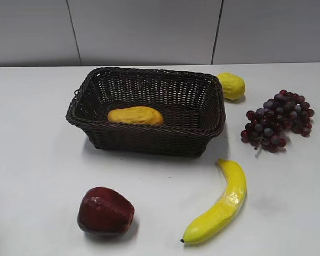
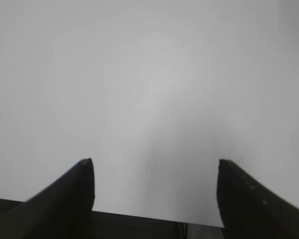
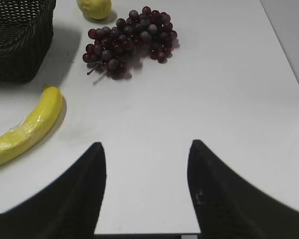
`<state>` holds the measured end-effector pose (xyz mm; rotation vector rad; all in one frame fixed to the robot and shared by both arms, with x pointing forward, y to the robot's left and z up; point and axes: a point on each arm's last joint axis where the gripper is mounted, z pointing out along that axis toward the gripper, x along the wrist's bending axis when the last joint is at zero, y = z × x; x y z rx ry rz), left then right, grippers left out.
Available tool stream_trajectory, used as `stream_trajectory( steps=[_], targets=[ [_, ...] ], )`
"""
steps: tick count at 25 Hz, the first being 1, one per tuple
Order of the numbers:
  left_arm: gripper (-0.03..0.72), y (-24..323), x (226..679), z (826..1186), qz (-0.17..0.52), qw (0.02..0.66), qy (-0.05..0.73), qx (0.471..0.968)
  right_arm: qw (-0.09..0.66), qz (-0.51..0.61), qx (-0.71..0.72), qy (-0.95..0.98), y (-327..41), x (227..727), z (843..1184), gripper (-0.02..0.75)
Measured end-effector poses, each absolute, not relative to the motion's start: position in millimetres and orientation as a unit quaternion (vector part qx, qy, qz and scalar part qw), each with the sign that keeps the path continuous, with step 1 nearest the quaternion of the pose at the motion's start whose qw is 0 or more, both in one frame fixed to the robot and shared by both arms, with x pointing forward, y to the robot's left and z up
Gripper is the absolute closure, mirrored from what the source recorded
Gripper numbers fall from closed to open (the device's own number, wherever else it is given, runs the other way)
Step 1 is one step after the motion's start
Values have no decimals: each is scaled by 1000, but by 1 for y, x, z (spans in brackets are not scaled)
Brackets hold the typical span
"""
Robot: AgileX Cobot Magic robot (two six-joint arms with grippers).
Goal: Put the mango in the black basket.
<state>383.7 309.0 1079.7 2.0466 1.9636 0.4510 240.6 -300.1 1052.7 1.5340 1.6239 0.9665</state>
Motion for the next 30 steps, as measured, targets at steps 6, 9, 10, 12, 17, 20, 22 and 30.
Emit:
stream_trajectory(
  steps=[6, 9, 10, 12, 17, 20, 22, 30],
  targets=[
    [108, 307, 346, 1067, 186, 161, 671, 699, 347, 372, 591, 626, -300, 241, 1053, 330],
    [109, 306, 333, 1057, 202, 175, 667, 695, 346, 373, 591, 626, -300, 241, 1053, 330],
    [109, 306, 331, 1054, 207, 179, 666, 694, 346, 373, 591, 626, -300, 241, 1053, 330],
    [109, 305, 324, 1047, 210, 188, 665, 691, 346, 373, 591, 626, -300, 241, 1053, 330],
    [109, 303, 311, 1041, 225, 207, 653, 693, 346, 373, 591, 626, -300, 241, 1053, 330],
    [109, 301, 299, 1046, 253, 234, 636, 691, 346, 373, 591, 626, -300, 241, 1053, 330],
    [109, 301, 290, 1050, 276, 253, 627, 684, 346, 373, 591, 626, -300, 241, 1053, 330],
    [109, 301, 243, 1057, 378, 339, 581, 636, 347, 372, 591, 626, -300, 241, 1053, 330]
  ],
)
